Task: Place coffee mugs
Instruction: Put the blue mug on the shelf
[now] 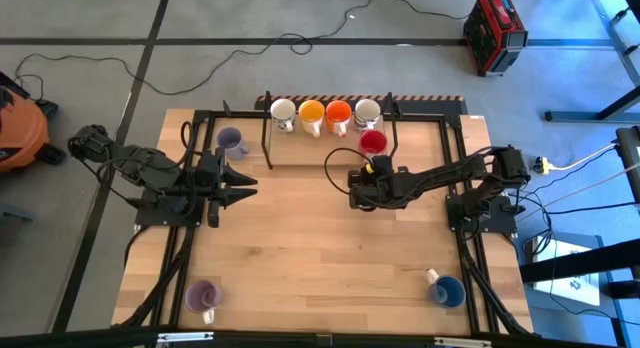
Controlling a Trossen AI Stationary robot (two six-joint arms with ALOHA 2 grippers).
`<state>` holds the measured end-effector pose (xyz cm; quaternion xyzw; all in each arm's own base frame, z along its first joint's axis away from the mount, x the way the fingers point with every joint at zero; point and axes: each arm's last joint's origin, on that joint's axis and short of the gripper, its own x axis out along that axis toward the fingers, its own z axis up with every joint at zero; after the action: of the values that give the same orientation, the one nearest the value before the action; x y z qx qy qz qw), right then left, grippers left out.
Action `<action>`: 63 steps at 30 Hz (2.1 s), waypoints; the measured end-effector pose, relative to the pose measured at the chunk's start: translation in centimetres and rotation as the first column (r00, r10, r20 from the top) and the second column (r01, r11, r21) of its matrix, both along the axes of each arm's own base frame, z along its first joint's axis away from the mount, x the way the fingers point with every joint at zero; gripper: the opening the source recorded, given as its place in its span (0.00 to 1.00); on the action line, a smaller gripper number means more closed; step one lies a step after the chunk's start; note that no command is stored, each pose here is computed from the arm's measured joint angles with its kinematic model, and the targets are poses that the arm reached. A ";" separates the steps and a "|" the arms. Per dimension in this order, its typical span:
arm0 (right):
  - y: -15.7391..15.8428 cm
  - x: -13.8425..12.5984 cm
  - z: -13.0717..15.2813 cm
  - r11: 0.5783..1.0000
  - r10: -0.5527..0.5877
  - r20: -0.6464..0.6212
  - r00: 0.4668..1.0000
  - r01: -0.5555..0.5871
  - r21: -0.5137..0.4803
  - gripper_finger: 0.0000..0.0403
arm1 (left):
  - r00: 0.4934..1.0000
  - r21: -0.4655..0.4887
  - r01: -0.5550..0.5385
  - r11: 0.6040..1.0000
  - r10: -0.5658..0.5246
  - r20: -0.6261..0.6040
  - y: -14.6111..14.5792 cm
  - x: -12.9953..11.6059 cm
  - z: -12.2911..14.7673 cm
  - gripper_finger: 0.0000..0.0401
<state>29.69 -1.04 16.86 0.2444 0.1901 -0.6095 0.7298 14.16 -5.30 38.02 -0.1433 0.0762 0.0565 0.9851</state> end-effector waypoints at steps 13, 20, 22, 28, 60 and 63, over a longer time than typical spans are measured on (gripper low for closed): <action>1.8 -0.6 2.2 0.995 0.078 -0.035 0.996 -0.076 0.061 0.38 | 1.000 0.030 0.012 0.999 -0.012 -0.006 0.0 0.0 0.0 0.27; 2.1 -0.6 3.6 0.992 0.097 -0.057 0.994 -0.092 0.086 0.38 | 1.000 0.020 0.013 1.000 -0.013 -0.005 0.0 0.0 0.0 0.27; 2.1 -1.0 4.1 0.991 0.097 -0.081 0.992 -0.089 0.096 0.38 | 1.000 0.020 0.013 1.000 -0.013 -0.006 0.0 0.0 0.0 0.27; 2.7 -1.1 6.3 0.978 0.150 -0.103 0.983 -0.133 0.158 0.38 | 1.000 0.021 0.013 1.000 -0.013 -0.009 0.0 0.0 0.0 0.27; 18.8 -7.4 13.5 0.397 0.553 0.151 0.819 -0.419 0.817 0.52 | 1.000 0.031 0.012 0.999 -0.012 -0.020 -0.2 0.3 -0.2 0.27; 20.1 -8.4 13.3 0.329 0.498 0.119 0.859 -0.314 0.891 0.52 | 1.000 0.032 0.013 0.999 -0.012 -0.021 -0.2 0.3 -0.2 0.27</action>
<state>21.33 19.10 30.20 0.4778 0.5979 -0.2335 0.5998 14.48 -5.48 37.80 -0.1261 0.0864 0.0531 0.9868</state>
